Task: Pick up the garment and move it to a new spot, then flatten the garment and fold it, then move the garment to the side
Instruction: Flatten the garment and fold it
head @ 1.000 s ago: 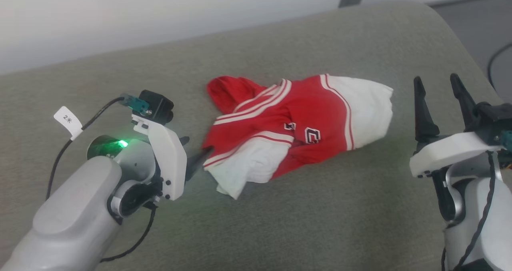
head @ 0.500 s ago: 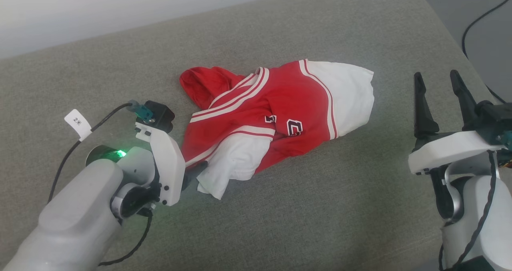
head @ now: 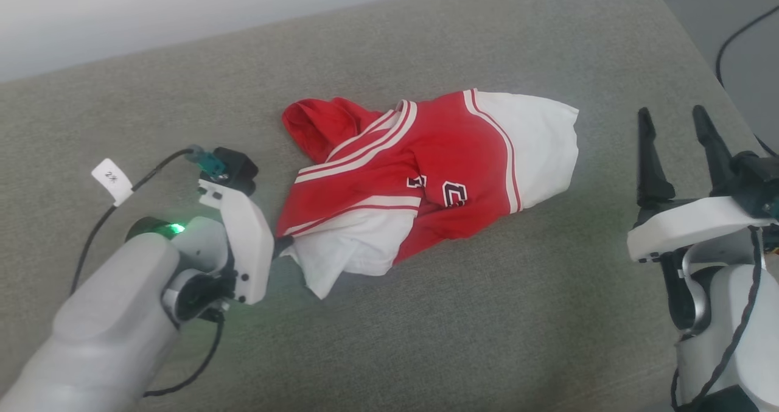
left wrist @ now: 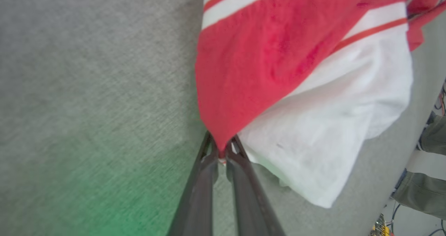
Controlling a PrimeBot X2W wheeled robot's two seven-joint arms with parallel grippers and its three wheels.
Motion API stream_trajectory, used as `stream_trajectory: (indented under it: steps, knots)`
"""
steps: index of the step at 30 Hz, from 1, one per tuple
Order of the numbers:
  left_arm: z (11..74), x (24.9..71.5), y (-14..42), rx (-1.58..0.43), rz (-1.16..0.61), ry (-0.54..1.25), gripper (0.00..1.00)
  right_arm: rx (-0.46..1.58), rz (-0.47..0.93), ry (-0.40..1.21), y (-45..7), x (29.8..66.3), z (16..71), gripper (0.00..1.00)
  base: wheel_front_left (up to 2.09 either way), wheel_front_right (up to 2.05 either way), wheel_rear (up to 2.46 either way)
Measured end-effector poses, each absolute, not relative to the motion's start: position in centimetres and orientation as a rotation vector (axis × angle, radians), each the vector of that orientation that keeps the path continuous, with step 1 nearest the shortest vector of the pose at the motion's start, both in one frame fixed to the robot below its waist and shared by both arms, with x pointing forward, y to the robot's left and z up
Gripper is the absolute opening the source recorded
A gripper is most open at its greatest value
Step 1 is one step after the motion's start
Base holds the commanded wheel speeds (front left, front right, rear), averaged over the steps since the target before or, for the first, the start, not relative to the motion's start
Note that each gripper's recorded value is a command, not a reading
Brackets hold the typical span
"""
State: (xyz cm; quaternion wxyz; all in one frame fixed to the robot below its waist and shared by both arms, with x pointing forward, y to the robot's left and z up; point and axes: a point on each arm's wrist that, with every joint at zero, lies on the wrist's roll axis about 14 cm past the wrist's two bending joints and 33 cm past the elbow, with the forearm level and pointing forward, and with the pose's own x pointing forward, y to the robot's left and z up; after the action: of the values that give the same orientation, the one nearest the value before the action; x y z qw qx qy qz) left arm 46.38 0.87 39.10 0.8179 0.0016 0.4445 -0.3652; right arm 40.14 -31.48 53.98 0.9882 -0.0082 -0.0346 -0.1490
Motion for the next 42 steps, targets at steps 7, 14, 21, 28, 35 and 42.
stream_trajectory:
  steps: [7,14,21,28,35,42]
  knots:
    - [41.0,48.1,5.2,0.042,-0.678,0.874,0.0,-0.017,-0.303,-0.079,-31.5,40.1,54.5,1.0,0.0,0.0,0.0]
    - [43.1,48.8,12.1,0.149,-0.534,0.829,0.0,-0.015,-0.289,-0.064,-30.9,39.8,54.3,1.0,0.0,0.0,0.0]
    - [43.9,48.6,18.2,0.21,-0.372,0.841,0.0,-0.007,-0.274,-0.047,-30.3,39.4,54.1,1.0,0.0,0.0,0.0]
    - [42.2,47.6,18.6,0.149,-0.348,0.875,0.04,-0.006,-0.259,-0.034,-29.7,39.7,53.7,1.0,0.0,0.0,0.0]
    - [41.2,47.1,18.4,0.103,-0.342,0.885,1.0,-0.004,-0.243,-0.032,-29.2,40.4,53.7,1.0,0.0,0.0,0.0]
    - [41.9,46.5,18.6,0.063,-0.328,0.901,1.0,0.001,-0.231,-0.039,-28.8,40.9,53.8,1.0,0.0,0.0,0.0]
